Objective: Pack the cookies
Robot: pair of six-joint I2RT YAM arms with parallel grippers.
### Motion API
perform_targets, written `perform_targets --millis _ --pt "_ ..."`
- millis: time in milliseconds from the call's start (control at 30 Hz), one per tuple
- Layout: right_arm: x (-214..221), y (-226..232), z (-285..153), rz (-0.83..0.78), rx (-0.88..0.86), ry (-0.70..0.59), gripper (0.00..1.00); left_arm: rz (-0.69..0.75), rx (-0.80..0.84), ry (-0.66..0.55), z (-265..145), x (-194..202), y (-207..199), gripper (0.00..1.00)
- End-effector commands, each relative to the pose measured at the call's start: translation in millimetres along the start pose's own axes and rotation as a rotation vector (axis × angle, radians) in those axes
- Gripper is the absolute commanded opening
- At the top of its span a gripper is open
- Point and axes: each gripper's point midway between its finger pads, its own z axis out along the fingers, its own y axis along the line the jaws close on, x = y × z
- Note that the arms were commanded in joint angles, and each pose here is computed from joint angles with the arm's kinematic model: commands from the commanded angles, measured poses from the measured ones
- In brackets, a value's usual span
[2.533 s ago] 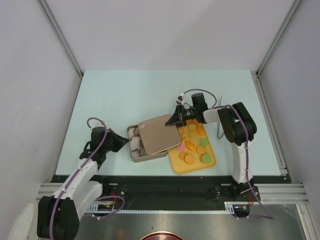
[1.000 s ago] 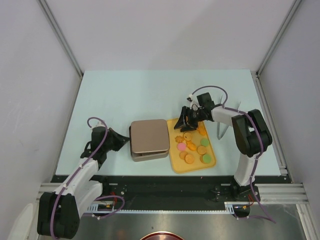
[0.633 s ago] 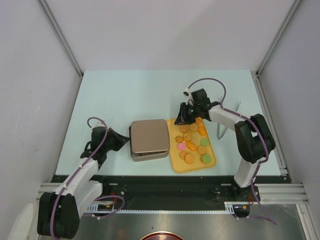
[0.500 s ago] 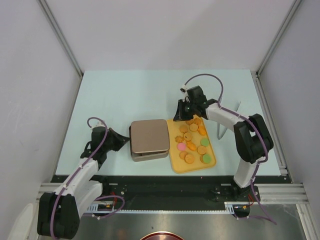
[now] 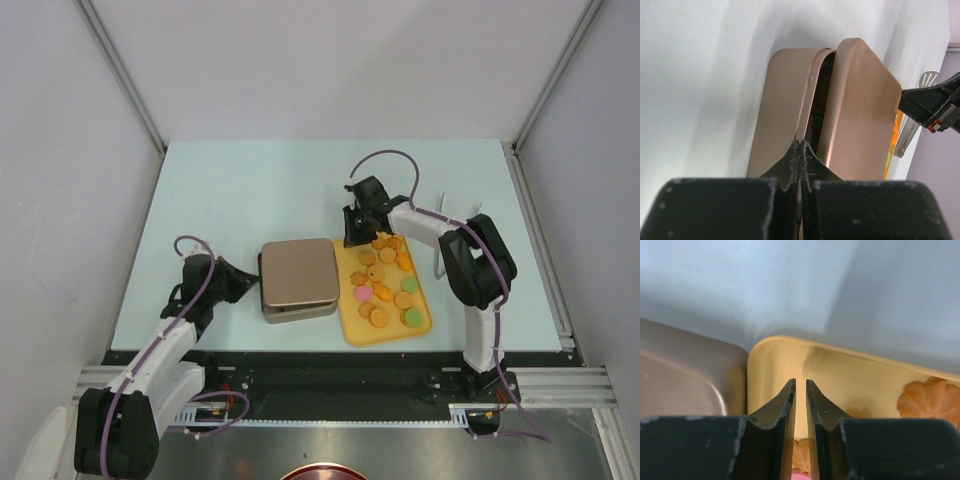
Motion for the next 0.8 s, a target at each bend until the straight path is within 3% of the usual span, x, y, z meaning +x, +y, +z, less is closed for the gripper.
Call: perform_targets --millis 0,167,233,267,333,433,767 --pt "-15 21 -3 -0.078 -0.022 -0.035 0.18 -0.019 -0.165 0.074 -3 27 48 0.00" --pt "-11 37 -4 -0.110 -0.058 -0.033 0.19 -0.006 -0.174 0.073 -4 25 48 0.01" --pt "-11 40 -6 -0.114 -0.061 -0.035 0.19 0.007 -0.176 0.073 -5 24 48 0.06" --pt "-11 40 -6 -0.113 -0.060 -0.033 0.20 0.017 -0.170 0.070 -5 22 44 0.15" --pt "-10 39 -6 -0.114 -0.056 -0.032 0.20 0.037 -0.164 0.061 -7 17 40 0.23" --pt "-10 37 -7 -0.113 -0.046 -0.029 0.20 0.051 -0.155 0.044 -10 12 34 0.27" --pt "-10 36 -7 -0.115 -0.041 -0.030 0.20 0.055 -0.181 0.007 -17 4 34 0.28"
